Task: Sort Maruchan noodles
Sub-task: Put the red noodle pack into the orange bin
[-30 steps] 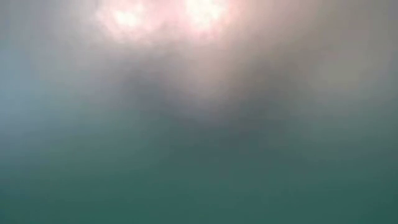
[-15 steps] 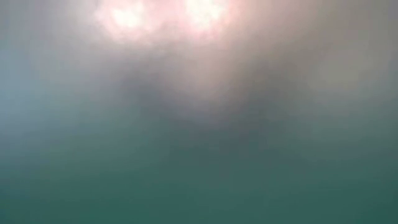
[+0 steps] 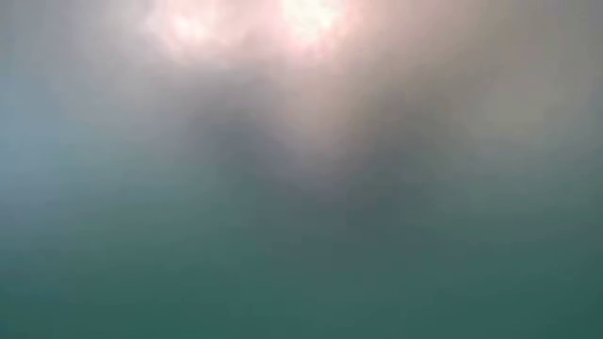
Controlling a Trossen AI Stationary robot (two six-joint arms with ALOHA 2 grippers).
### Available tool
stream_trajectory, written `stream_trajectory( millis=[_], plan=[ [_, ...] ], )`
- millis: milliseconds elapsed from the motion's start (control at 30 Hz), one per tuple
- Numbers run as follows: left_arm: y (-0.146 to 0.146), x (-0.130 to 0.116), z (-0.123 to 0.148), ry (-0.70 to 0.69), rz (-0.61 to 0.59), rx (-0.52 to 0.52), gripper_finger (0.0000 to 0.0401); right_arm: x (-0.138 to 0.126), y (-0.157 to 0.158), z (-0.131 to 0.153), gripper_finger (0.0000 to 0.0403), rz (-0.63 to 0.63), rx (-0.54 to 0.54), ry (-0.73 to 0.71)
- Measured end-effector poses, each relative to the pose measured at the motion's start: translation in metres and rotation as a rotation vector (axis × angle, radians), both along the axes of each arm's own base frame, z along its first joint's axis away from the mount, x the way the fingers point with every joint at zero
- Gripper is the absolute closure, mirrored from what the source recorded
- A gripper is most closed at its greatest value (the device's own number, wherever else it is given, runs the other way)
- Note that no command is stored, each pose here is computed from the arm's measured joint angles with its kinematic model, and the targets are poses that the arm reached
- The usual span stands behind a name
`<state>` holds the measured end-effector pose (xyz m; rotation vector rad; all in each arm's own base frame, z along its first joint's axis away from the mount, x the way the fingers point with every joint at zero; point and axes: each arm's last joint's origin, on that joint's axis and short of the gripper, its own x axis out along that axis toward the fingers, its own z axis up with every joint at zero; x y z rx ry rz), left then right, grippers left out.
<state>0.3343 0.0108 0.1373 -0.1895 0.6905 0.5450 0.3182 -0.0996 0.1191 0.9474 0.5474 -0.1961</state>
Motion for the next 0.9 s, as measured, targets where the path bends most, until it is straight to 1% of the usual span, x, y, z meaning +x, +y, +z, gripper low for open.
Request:
stream_trajectory(
  millis=[300, 567, 700, 900],
  plan=[
    [0.000, -0.007, 0.011, 0.019, 0.020, -0.004, 0.0227, -0.001, 0.001, 0.003, 0.0241, 0.036, 0.013, -0.010],
    [0.000, -0.008, 0.015, 0.013, 0.021, -0.006, 0.0227, -0.007, -0.003, 0.026, 0.0241, 0.049, -0.040, -0.054],
    [0.000, -0.008, 0.015, 0.010, 0.021, -0.007, 0.0227, -0.012, -0.003, 0.034, 0.0241, 0.048, -0.057, -0.038],
    [-0.002, -0.004, 0.010, 0.005, -0.019, -0.046, 0.0227, -0.011, 0.003, 0.026, 0.0241, 0.069, -0.039, 0.008]
  ],
)
